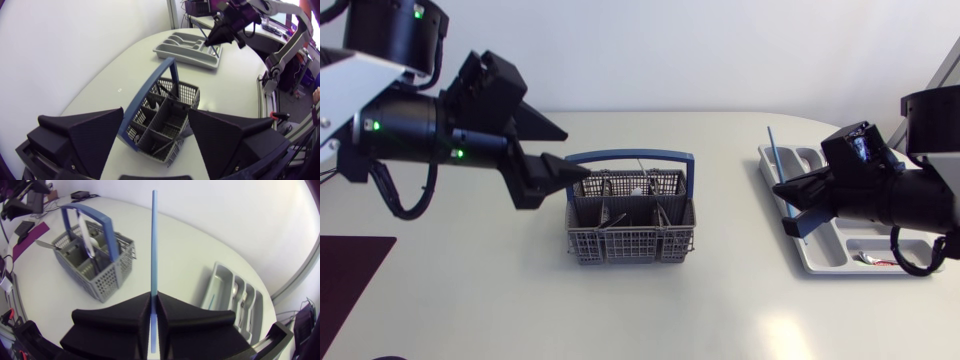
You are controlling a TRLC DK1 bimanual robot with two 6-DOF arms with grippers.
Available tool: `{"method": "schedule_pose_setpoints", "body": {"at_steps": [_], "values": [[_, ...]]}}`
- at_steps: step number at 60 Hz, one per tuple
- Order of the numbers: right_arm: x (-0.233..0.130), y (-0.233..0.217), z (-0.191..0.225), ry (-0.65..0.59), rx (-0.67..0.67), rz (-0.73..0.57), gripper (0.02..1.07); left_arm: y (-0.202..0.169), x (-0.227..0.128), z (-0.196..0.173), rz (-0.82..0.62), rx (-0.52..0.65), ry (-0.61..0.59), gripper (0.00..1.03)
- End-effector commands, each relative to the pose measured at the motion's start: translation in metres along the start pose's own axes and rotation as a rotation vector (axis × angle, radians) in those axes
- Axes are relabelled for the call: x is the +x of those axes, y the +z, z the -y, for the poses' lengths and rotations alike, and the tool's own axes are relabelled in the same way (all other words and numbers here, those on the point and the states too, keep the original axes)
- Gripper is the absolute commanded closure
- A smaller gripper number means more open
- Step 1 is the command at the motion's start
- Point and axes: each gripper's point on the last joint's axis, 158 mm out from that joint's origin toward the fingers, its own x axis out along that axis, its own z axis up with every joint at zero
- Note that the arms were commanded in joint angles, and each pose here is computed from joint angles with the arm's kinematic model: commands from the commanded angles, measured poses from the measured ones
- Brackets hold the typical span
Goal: Sort the cutlery from the basket into the organizer compartments.
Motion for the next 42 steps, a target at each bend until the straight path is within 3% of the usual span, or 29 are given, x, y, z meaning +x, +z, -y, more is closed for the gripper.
{"method": "schedule_pose_setpoints", "body": {"at_steps": [1,19,37,42], "values": [[0.017,-0.018,0.032,-0.060,0.062,-0.073,1.01,-0.017,-0.004,0.013,-0.018,0.099,0.032,0.13],[0.066,-0.071,0.130,-0.268,0.303,-0.282,1.01,-0.053,0.005,0.032,-0.079,0.196,0.123,0.15],[0.111,-0.117,0.161,-0.321,0.389,-0.443,1.01,-0.067,0.025,0.044,-0.089,0.216,0.160,0.18],[0.118,-0.127,0.164,-0.327,0.407,-0.470,0.91,-0.068,0.030,0.048,-0.093,0.235,0.178,0.19]]}}
